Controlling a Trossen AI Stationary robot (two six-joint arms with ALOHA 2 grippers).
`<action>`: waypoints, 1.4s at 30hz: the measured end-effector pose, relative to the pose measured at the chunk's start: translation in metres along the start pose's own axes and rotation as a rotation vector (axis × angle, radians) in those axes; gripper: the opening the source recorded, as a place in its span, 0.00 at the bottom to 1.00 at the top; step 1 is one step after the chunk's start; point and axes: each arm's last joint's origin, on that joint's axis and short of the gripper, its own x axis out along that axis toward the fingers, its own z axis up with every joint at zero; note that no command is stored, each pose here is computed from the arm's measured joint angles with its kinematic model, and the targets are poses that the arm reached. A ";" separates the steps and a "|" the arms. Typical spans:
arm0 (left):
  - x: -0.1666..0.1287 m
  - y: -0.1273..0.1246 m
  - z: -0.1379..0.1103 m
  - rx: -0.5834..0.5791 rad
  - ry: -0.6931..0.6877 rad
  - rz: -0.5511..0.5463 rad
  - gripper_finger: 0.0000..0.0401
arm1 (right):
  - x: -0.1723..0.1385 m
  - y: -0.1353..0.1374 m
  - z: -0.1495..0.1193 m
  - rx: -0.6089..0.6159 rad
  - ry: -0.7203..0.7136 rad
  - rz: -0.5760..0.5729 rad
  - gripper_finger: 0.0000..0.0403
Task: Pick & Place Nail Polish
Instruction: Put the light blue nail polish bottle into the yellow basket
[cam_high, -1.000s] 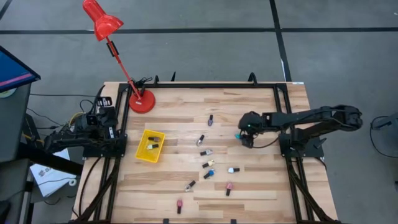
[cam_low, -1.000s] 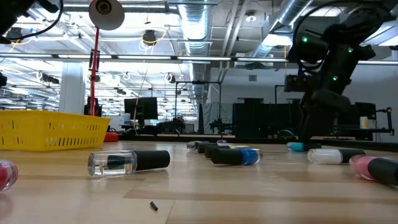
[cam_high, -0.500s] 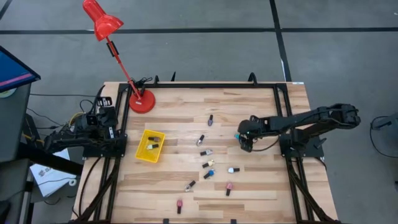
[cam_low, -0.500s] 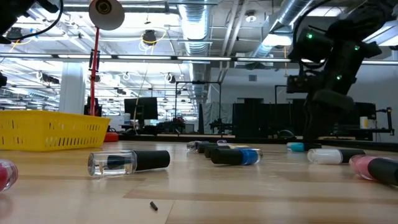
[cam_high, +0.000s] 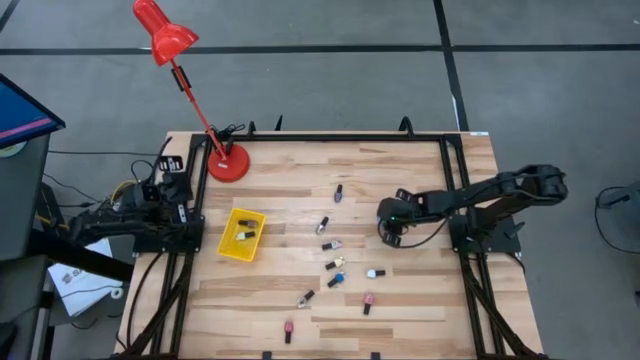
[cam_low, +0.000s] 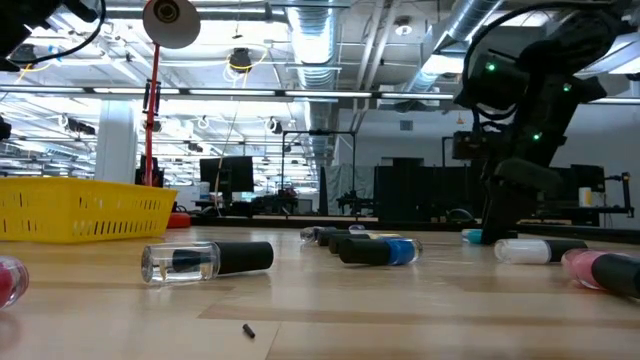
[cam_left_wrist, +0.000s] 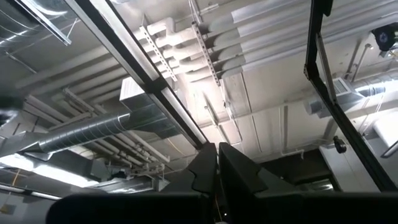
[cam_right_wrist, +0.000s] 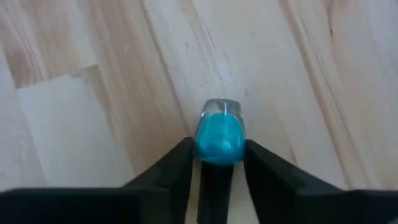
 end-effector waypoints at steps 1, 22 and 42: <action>0.000 0.000 -0.001 0.000 0.007 -0.001 0.04 | -0.001 0.000 -0.001 0.000 0.000 -0.001 0.25; 0.008 -0.011 -0.041 0.017 0.287 -0.069 0.04 | -0.006 0.003 0.012 -0.001 -0.076 0.008 0.25; -0.005 0.005 0.021 -0.031 -0.192 0.043 0.04 | -0.011 0.008 0.022 0.002 -0.162 0.037 0.25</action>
